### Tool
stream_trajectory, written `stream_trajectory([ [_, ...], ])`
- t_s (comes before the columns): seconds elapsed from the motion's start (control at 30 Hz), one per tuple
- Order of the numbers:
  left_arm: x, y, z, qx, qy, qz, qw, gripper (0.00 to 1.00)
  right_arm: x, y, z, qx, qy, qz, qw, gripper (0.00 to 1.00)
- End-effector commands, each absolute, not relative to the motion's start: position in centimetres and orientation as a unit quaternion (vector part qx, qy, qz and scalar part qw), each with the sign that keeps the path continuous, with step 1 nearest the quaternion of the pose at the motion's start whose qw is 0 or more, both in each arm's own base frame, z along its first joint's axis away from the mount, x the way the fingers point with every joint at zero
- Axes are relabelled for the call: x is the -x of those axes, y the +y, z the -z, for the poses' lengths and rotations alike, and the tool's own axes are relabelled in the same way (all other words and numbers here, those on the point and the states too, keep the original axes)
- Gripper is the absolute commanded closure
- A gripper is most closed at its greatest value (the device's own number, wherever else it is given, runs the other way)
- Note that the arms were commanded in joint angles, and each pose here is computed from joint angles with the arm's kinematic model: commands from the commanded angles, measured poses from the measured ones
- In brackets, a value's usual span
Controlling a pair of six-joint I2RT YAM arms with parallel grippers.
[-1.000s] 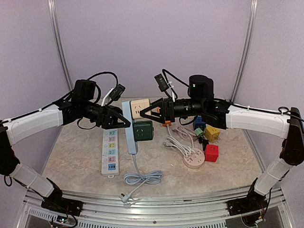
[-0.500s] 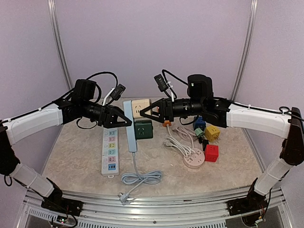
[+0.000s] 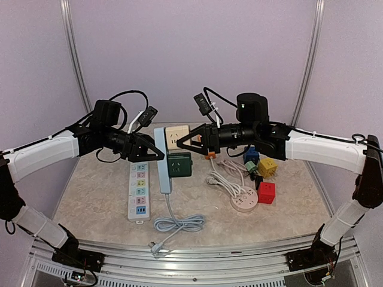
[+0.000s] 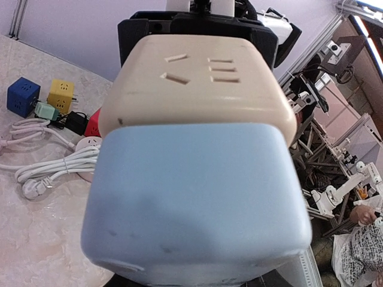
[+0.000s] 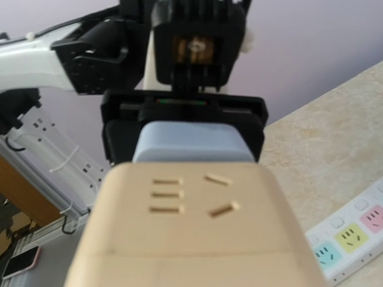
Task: Pull the plug off the socket
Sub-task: Remove the plug from the socket.
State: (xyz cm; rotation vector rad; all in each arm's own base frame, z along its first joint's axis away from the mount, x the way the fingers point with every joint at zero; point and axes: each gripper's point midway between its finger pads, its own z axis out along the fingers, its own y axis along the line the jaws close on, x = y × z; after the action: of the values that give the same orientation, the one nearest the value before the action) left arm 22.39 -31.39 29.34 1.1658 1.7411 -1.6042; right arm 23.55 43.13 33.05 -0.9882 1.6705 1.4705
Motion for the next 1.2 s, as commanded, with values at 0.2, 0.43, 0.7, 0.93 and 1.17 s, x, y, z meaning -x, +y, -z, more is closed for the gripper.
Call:
stream_trajectory([
  [0.2,-20.9,-30.7,-32.2,-0.451,0.600,0.613,0.247,1.00,-22.8,42.0,-35.6,0.406,0.603,-0.579,0.369,1.00],
  [0.43,-21.7,-30.8,-31.8,-0.443,0.617,0.596,0.260,1.00,-24.2,41.8,-35.2,0.385,0.632,-0.554,0.382,1.00],
  [0.7,-23.1,-30.4,-31.3,-0.424,0.642,0.577,0.273,1.00,-26.3,41.1,-34.4,0.350,0.673,-0.520,0.392,1.00],
  [0.93,-23.1,-30.5,-31.3,-0.424,0.640,0.580,0.271,1.00,-26.4,41.3,-34.2,0.352,0.674,-0.521,0.388,1.00],
  [1.17,-22.2,-30.4,-31.8,-0.437,0.621,0.596,0.263,1.00,-25.1,41.5,-34.6,0.375,0.647,-0.544,0.381,1.00],
])
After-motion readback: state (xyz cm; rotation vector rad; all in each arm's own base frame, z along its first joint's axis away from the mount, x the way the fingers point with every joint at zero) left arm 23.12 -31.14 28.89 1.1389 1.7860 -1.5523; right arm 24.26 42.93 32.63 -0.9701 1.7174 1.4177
